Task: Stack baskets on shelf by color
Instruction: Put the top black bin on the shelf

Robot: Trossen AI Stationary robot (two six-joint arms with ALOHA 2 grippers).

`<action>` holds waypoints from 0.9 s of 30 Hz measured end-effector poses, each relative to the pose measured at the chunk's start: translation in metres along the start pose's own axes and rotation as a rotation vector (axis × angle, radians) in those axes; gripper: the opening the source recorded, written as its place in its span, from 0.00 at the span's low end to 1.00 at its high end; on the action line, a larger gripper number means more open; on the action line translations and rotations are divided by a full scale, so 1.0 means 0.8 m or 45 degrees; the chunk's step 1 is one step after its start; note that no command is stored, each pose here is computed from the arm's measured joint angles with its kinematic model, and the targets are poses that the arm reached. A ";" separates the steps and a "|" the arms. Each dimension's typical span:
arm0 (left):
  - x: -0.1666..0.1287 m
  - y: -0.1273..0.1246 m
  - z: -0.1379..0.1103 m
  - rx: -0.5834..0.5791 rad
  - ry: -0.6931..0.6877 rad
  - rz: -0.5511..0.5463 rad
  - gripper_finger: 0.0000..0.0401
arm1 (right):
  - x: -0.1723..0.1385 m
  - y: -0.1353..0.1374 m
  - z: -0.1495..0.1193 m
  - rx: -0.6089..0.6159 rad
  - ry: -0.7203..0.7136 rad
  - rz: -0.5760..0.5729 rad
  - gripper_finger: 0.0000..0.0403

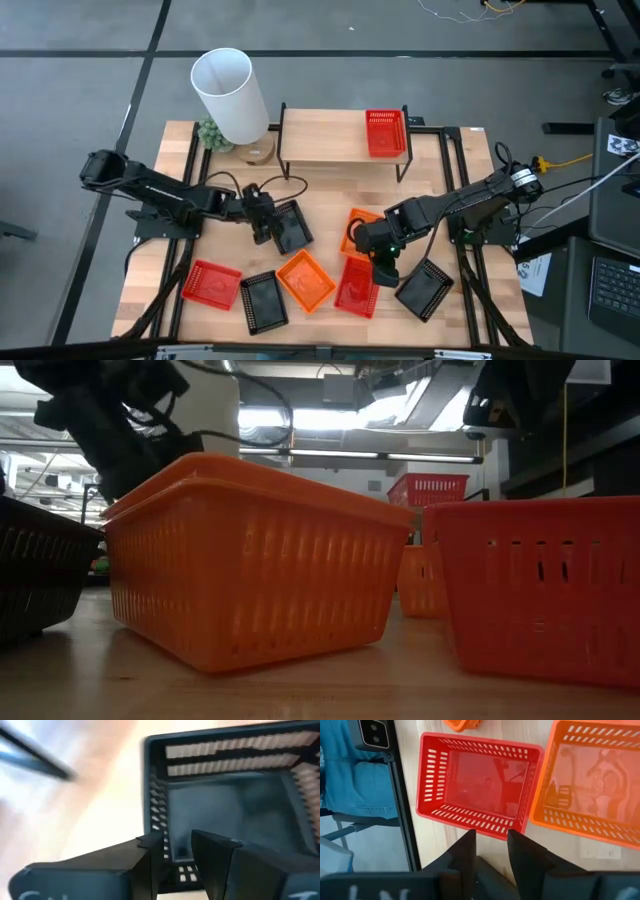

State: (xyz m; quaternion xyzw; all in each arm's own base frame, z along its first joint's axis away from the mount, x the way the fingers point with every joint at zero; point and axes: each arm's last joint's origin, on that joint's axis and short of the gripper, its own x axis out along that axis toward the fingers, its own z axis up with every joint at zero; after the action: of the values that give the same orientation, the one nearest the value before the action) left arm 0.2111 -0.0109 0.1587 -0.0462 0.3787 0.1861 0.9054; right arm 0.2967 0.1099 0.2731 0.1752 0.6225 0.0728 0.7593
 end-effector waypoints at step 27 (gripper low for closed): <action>-0.036 -0.059 0.025 0.139 0.103 -0.385 0.23 | 0.000 -0.002 0.003 -0.068 -0.066 -0.099 0.27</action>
State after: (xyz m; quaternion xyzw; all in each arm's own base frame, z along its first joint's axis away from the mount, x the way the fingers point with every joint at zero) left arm 0.2235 -0.0586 0.1902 -0.0608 0.4132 0.0249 0.9083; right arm 0.2986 0.1077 0.2729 0.1324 0.6067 0.0551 0.7819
